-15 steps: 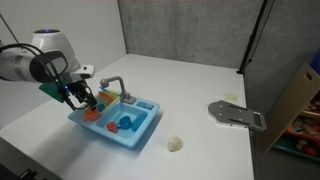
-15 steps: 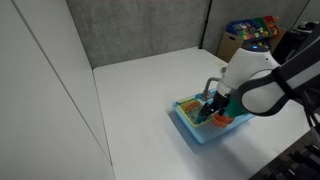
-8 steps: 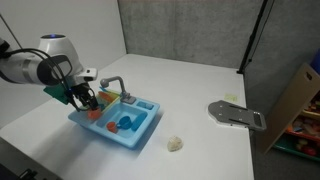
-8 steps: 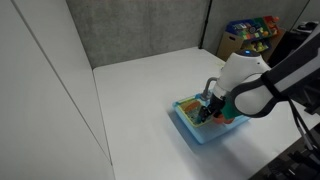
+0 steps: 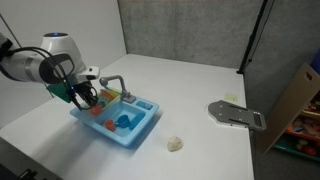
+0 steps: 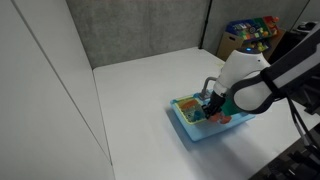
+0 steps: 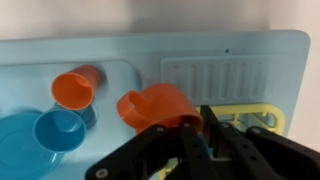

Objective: Remove the orange cup from the sink and put it on the tray

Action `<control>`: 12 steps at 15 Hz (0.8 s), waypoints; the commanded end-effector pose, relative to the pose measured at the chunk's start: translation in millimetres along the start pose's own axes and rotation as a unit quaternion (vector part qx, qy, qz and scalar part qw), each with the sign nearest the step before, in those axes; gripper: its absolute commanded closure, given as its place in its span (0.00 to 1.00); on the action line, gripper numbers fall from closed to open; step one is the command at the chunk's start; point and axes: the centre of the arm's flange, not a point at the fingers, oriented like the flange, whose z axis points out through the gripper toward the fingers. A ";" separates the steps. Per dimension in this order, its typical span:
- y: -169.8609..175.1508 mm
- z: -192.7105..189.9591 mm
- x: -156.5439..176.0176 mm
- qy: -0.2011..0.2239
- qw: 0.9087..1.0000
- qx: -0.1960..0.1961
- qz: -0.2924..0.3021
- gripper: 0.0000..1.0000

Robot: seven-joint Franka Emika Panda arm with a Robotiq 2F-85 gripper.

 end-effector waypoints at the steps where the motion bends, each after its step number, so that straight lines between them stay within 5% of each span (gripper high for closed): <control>1: 8.3 -14.1 4.1 0.007 1.000 0.009 -0.002 0.99; 12: 37.6 -53.8 -0.7 0.027 0.999 0.011 0.021 0.97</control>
